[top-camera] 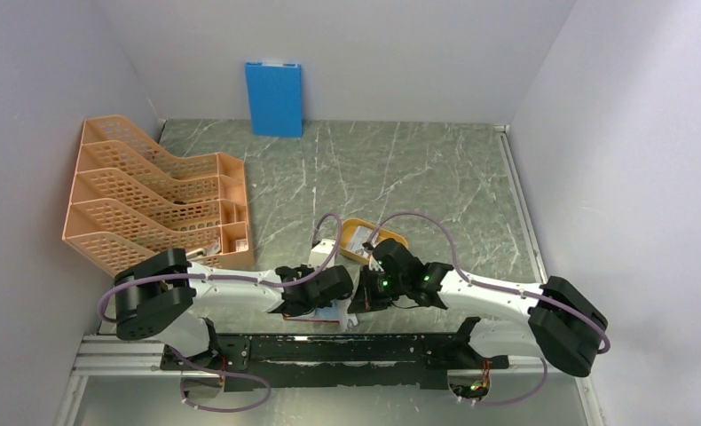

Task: Put the credit cards into the card holder
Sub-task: Insert the credit card into the card holder.

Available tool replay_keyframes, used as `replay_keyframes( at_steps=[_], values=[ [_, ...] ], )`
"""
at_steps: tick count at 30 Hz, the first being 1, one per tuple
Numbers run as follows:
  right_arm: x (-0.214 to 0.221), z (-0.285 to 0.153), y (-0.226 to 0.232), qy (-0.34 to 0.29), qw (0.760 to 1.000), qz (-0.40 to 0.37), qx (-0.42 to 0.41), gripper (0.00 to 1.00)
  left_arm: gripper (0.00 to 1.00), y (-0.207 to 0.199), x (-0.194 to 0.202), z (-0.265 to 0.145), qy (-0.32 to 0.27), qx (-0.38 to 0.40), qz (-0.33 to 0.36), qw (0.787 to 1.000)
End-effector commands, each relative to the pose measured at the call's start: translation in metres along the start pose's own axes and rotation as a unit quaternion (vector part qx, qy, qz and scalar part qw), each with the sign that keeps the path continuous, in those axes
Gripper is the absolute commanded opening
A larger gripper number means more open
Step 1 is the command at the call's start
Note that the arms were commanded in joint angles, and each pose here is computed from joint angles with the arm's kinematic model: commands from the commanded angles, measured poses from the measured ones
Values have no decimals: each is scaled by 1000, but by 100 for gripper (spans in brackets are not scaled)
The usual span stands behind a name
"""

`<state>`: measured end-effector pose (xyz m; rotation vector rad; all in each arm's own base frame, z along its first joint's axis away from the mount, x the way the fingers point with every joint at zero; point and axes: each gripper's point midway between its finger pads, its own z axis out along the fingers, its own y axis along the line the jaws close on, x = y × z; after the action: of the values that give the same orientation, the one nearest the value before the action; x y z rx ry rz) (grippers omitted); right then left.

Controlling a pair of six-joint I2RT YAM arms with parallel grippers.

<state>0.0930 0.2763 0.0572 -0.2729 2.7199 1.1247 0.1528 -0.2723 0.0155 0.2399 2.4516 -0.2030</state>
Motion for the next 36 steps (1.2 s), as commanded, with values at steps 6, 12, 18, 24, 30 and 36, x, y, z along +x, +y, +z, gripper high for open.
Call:
replay_keyframes(
  at_steps=[6, 12, 18, 24, 30, 36],
  values=[
    [-7, 5, 20, 1, 1000, -16, -27, 0, 21, 16, 23, -11, 53, -13, 21, 998],
    [-11, 10, 27, 2, 999, -23, -33, 0, 40, 0, -6, -36, 28, 24, 1, 999],
    [-12, 18, 34, 8, 999, -30, -41, 0, 44, 0, -19, -53, 17, 35, -20, 999],
    [-17, 25, 48, 9, 998, -35, -53, 0, 45, 33, -27, -69, -12, 3, -44, 999],
    [-19, 43, 57, 21, 997, -39, -58, 0, 43, 83, -7, -69, -15, -52, -69, 996],
    [-19, 62, 58, 31, 998, -34, -50, 0, 40, 104, 18, -61, 4, -63, -112, 992]
  ],
)
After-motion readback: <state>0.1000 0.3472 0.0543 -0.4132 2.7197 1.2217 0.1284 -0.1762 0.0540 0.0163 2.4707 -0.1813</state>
